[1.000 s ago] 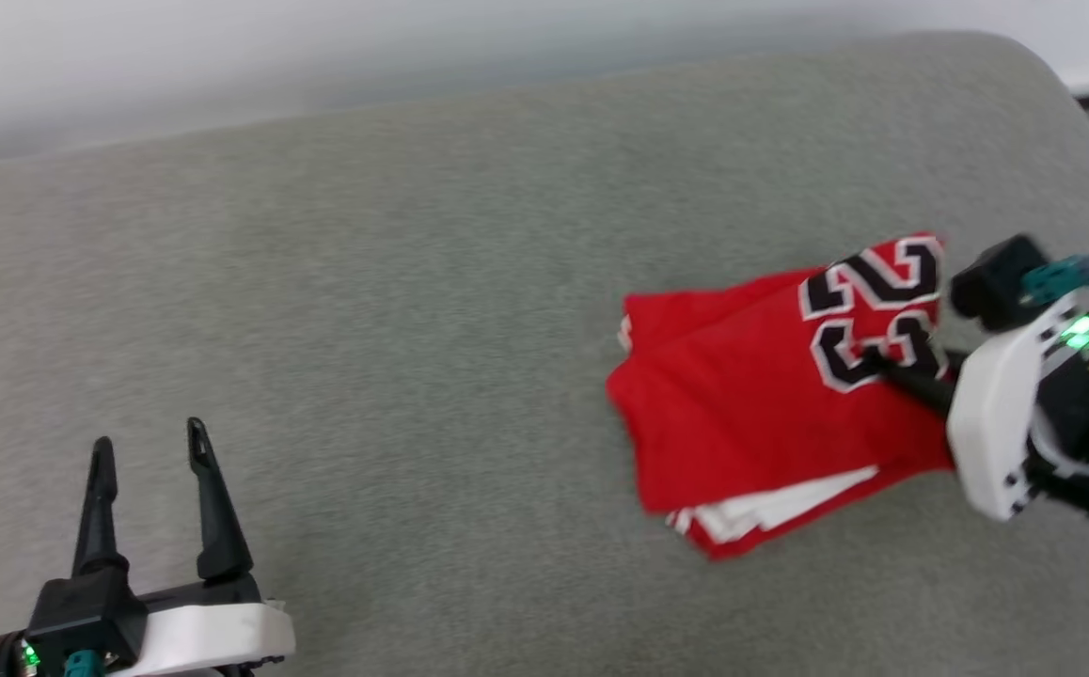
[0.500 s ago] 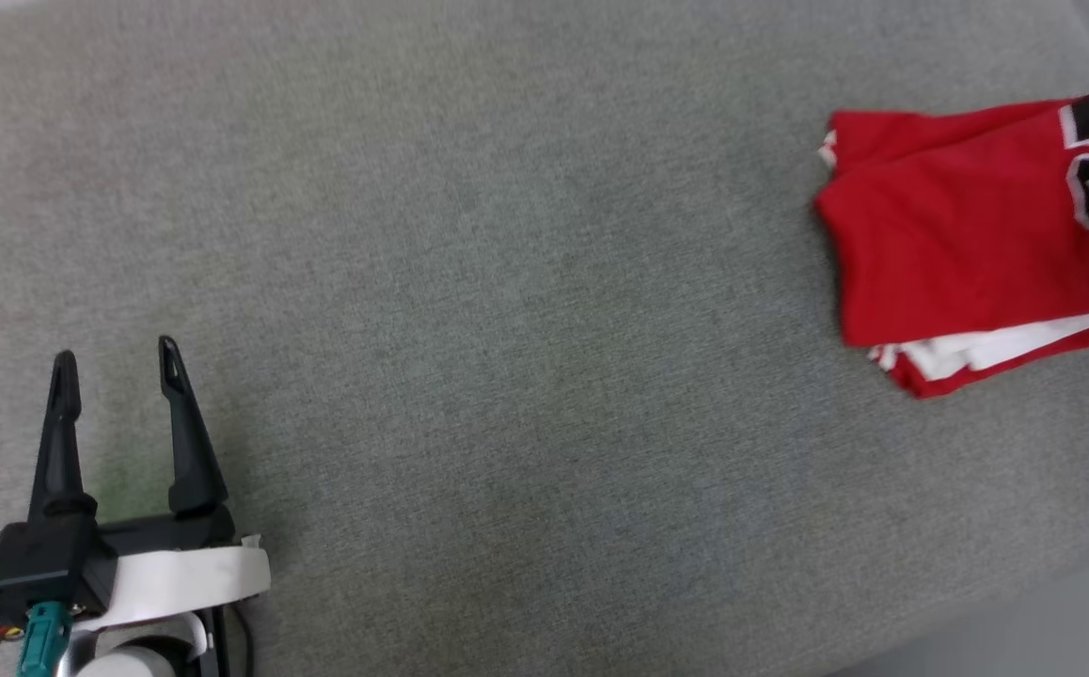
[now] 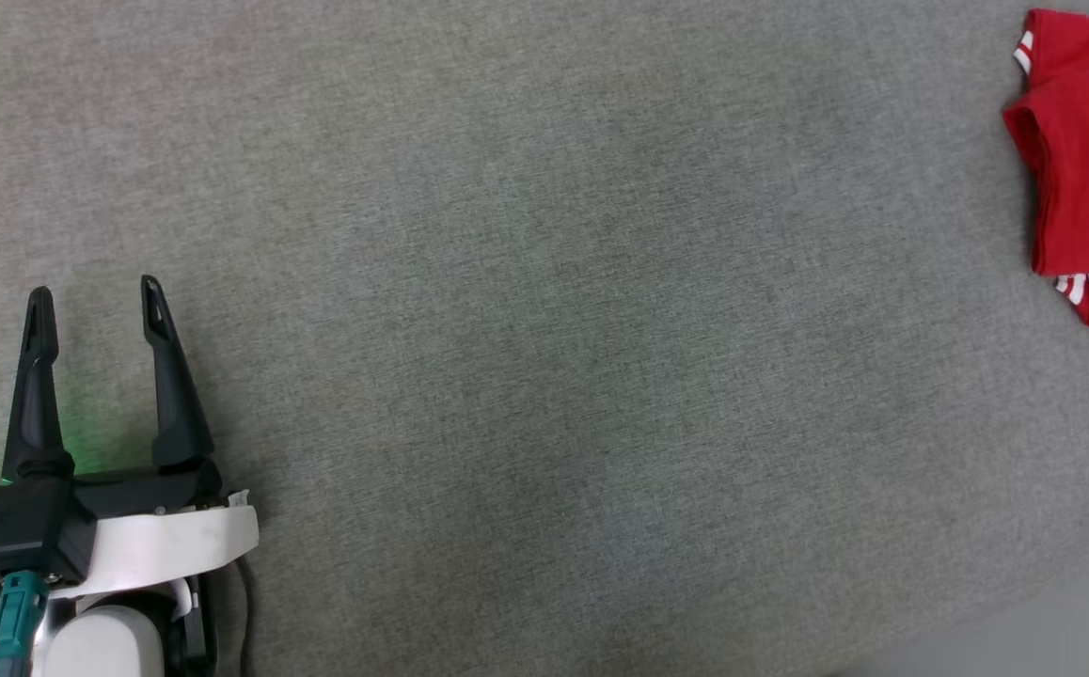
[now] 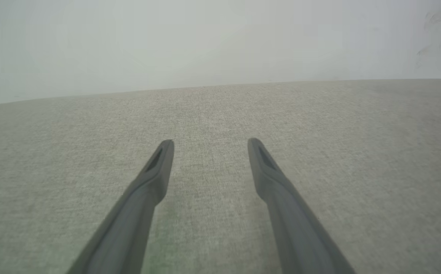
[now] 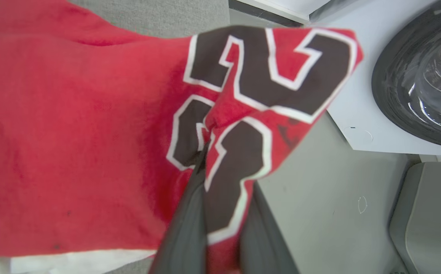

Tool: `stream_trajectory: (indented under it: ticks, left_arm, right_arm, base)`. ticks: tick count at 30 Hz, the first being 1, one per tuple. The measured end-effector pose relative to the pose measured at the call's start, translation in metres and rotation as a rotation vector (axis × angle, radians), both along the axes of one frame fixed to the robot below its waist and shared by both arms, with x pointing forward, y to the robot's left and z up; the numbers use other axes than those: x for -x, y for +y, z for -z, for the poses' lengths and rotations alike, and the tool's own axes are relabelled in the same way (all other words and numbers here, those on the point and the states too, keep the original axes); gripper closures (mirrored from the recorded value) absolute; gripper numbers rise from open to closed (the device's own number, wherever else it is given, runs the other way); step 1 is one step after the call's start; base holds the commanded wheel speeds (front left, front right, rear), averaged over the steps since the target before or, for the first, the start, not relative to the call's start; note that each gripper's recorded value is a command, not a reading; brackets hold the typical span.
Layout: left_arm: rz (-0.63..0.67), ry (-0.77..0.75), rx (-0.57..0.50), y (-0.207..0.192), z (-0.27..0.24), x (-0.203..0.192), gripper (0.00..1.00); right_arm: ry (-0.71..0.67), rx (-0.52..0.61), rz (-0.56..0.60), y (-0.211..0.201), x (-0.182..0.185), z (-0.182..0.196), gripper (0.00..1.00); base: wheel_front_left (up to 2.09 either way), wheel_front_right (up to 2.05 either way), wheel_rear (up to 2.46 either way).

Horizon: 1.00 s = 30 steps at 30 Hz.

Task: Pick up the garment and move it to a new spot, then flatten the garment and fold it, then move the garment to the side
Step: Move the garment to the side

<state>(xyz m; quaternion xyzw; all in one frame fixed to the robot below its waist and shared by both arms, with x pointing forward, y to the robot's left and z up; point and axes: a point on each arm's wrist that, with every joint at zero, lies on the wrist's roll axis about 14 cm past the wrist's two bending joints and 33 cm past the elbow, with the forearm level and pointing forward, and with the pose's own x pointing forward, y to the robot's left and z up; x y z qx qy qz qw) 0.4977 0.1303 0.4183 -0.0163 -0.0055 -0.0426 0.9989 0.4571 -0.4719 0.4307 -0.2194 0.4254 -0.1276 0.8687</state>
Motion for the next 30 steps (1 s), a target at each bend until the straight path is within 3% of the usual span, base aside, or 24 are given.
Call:
stream_trajectory:
  ticks: [2, 3, 4, 8, 16, 23, 30]
  left_arm:
    - [-0.004, -0.007, -0.001, 0.001, -0.003, 0.0, 0.0]
    - [-0.005, -0.011, -0.001, 0.001, -0.006, 0.001, 0.0]
    - [-0.006, -0.016, 0.0, 0.001, -0.009, 0.002, 0.0]
    - [-0.024, -0.037, -0.001, 0.005, -0.026, 0.01, 0.0]
    - [-0.058, -0.08, 0.0, 0.017, -0.062, 0.041, 0.0]
    - [-0.102, -0.109, -0.001, 0.031, -0.086, 0.071, 0.0]
    - [-0.155, -0.122, -0.007, 0.049, -0.099, 0.1, 0.0]
  right_arm:
    - [-0.013, -0.009, 0.013, 0.001, 0.001, 0.003, 1.0]
    - [-0.018, -0.007, 0.018, 0.0, 0.001, 0.002, 0.57]
    - [-0.034, -0.009, 0.025, -0.001, 0.001, -0.001, 0.0]
    - [-0.182, 0.016, 0.009, -0.006, -0.006, -0.034, 0.0]
    - [-0.644, 0.108, -0.207, 0.022, -0.036, -0.137, 0.0]
    - [-0.983, -0.032, -0.369, 0.117, -0.05, -0.185, 0.0]
    - [-1.16, -0.222, -0.487, 0.221, -0.014, -0.187, 0.0]
  base:
    - [0.0, 0.0, 0.0]
    - [0.0, 0.0, 0.0]
    - [0.0, 0.0, 0.0]
    - [0.0, 0.0, 0.0]
    - [0.0, 0.0, 0.0]
    - [0.0, 0.0, 0.0]
    - [0.0, 0.0, 0.0]
